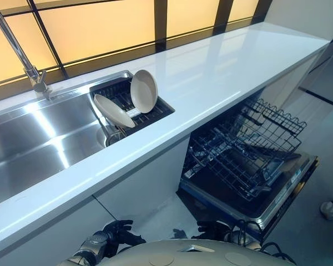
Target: Pick up plates and place into dishwasher.
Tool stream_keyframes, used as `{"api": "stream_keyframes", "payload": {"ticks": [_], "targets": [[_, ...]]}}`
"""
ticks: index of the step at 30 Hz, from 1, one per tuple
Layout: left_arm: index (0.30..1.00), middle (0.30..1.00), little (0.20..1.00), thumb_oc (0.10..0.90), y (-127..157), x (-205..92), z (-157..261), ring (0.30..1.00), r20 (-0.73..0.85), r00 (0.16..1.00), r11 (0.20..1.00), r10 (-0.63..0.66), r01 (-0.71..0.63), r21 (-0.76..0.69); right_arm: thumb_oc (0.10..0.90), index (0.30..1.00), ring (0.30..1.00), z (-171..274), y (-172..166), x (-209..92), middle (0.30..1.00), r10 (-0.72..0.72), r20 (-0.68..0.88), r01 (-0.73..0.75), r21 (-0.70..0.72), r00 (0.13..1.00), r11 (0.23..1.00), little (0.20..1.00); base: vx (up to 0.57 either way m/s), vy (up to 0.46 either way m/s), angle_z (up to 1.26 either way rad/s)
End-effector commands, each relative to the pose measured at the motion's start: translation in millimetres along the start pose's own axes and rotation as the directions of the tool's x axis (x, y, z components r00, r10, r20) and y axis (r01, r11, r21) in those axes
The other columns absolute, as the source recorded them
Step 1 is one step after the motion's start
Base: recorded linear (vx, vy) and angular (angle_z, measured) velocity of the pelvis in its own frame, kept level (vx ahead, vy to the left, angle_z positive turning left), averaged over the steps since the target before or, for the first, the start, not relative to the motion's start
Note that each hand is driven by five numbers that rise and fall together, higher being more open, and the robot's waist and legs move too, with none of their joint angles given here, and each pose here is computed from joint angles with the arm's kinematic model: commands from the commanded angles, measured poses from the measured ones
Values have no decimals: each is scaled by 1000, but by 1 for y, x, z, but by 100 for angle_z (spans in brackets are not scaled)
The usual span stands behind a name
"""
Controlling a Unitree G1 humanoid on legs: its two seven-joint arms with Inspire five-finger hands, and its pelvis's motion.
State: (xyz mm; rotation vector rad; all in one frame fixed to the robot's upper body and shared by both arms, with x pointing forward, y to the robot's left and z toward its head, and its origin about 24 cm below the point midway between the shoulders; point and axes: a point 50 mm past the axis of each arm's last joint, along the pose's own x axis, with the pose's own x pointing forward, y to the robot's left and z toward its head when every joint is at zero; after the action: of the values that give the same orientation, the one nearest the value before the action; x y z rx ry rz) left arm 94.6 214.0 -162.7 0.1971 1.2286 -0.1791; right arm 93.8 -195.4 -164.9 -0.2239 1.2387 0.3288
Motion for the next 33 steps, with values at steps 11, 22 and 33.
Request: {"api": "stream_keyframes", "payload": {"ticks": [11,22,33], "targets": [[900,900,900,800,-7,2,37,900,137,983,978,-120,93,189,800,900,900,32,-6,-1,900,43,121,-31,-105,992,994,900,0,10,0],[900,900,900,800,-53,-102,222,900,495,556,681,-668,187,708,800,900,900,56,-13,-8,900,22,205,3,-123,979,992,900,-31,28,6],[900,900,900,800,-113,-255,282,900,478,-102,475,-872,55,878,800,900,900,39,8,0,900,15,172,-2,-77,985,997,900,9,-31,8]]}}
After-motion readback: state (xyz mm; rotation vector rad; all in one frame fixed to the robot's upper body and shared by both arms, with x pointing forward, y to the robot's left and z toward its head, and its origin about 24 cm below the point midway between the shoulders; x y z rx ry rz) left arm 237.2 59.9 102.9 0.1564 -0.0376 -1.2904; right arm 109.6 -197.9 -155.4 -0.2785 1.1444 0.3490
